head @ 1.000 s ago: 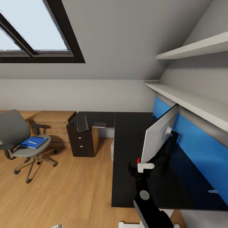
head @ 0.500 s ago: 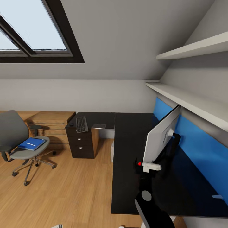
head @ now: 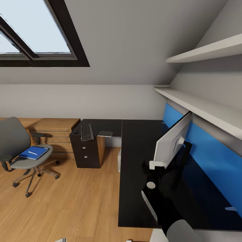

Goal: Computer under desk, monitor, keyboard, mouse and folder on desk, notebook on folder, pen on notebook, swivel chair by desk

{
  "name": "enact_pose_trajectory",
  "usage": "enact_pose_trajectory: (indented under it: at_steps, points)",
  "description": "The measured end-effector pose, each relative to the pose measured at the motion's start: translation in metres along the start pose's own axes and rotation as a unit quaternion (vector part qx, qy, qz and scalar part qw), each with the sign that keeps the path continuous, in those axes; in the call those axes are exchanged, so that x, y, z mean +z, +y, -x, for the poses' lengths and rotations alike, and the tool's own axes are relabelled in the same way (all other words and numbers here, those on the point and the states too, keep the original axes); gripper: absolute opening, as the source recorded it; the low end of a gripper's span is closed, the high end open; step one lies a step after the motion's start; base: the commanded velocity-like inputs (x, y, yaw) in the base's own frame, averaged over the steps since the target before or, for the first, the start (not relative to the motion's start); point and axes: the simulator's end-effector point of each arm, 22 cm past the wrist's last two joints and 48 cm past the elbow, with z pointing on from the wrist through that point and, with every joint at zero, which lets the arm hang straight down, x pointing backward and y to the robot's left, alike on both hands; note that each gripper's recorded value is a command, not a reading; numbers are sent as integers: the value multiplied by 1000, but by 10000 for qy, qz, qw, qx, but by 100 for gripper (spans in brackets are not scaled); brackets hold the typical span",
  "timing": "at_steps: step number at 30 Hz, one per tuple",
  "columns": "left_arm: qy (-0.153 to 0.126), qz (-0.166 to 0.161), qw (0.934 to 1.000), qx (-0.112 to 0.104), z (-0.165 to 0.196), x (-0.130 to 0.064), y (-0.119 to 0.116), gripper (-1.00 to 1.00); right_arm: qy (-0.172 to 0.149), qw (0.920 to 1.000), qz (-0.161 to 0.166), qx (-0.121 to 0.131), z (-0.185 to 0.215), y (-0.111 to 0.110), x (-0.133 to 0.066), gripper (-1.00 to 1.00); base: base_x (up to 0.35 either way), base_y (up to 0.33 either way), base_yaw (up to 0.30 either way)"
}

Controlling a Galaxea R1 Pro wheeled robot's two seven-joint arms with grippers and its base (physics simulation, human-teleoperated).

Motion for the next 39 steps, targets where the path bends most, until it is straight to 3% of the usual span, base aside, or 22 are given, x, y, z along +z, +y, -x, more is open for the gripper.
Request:
enact_pose_trajectory:
  at_steps: [3,13,18,23,39]
  points:
    - [-1,0,10000,0,0,0,0,100,112,9999,-47,-122,4,0,20,100,0,0,0]
    - [-4,3,10000,7,0,0,0,100,273,9994,-221,39,2,-18,37,100,0,0,0]
    - [5,-20,10000,-6,-1,-1,-3,100,367,9972,-525,393,-3,-45,45,100,0,0,0]
    - [18,-40,10000,-23,-2,-1,-7,100,337,9955,-668,582,-3,-57,47,100,0,0,0]
    - [21,-34,10000,-41,-2,-1,-7,100,348,9952,-696,601,-5,-59,47,100,-103,-53,0]
